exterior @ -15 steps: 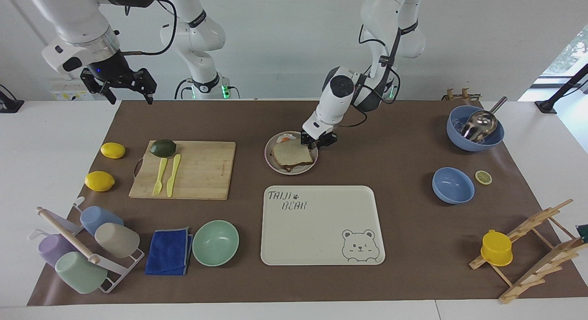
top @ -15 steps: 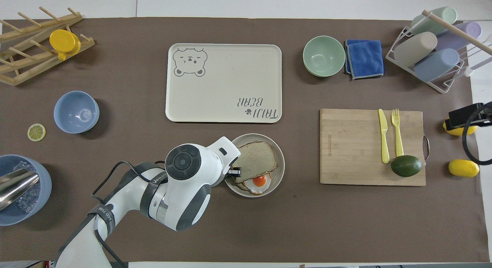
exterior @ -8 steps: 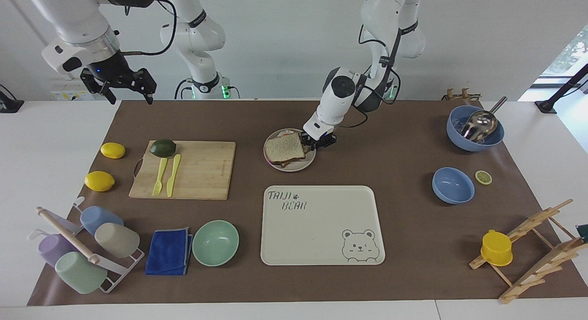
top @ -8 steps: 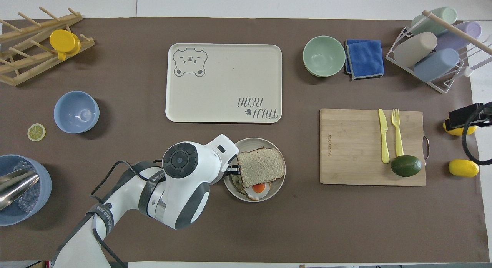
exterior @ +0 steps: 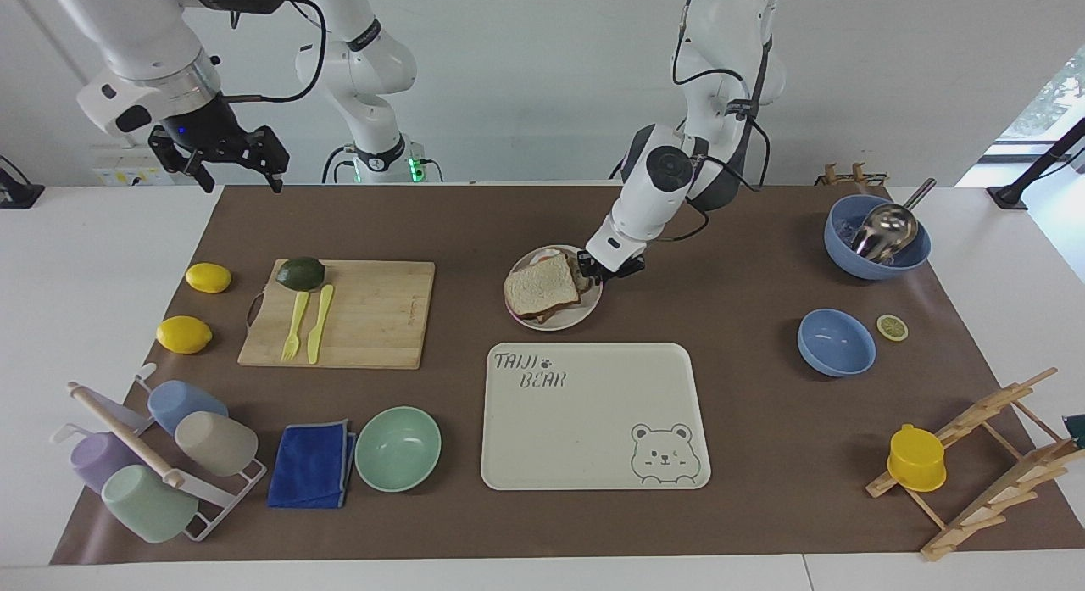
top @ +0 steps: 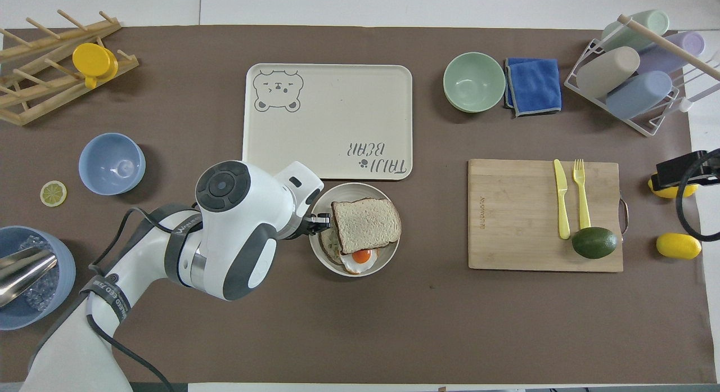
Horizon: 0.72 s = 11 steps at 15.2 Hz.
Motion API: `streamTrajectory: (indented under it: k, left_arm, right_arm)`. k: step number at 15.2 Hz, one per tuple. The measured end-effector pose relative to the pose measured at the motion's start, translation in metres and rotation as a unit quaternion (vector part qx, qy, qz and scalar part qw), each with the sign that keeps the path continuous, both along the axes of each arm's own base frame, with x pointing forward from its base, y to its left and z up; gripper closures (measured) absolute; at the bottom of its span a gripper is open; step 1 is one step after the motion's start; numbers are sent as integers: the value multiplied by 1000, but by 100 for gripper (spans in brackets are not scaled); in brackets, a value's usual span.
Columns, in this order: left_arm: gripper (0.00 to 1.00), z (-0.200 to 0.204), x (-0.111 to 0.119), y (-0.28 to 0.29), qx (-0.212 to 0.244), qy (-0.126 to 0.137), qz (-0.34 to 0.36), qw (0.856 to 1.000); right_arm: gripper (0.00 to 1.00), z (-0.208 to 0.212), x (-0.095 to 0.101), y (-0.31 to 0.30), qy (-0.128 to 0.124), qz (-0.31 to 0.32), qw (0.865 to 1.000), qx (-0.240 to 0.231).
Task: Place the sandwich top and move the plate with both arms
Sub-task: 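Lift the plate and carry it onto the cream bear tray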
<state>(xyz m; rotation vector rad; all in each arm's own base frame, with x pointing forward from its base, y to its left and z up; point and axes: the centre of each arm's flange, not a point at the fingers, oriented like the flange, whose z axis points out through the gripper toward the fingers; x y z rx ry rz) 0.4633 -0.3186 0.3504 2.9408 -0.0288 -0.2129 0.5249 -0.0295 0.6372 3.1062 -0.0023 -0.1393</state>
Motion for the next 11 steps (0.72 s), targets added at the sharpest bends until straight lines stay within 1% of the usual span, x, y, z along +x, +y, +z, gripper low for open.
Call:
streamTrajectory:
  k: [1,5,8,10,11]
  left_arm:
    - [95,8,7,4,-8,5,5,1000]
    - [95,46,37,20,-40,19,28,999]
    - [95,52,43,25,-48,23,30,998]
    - [95,54,46,28,-62,29,33,997]
    - [95,57,50,29,-67,27,35,997]
  right_arm:
    - [0,0,0,0,0,0,1000,0]
    - [0,0,0,0,0,0,1000,0]
    - [0,0,0,0,0,0,1000,0]
    - [0,0,0,0,0,0,1000,0]
    - [0,0,0,0,0,0,1000,0]
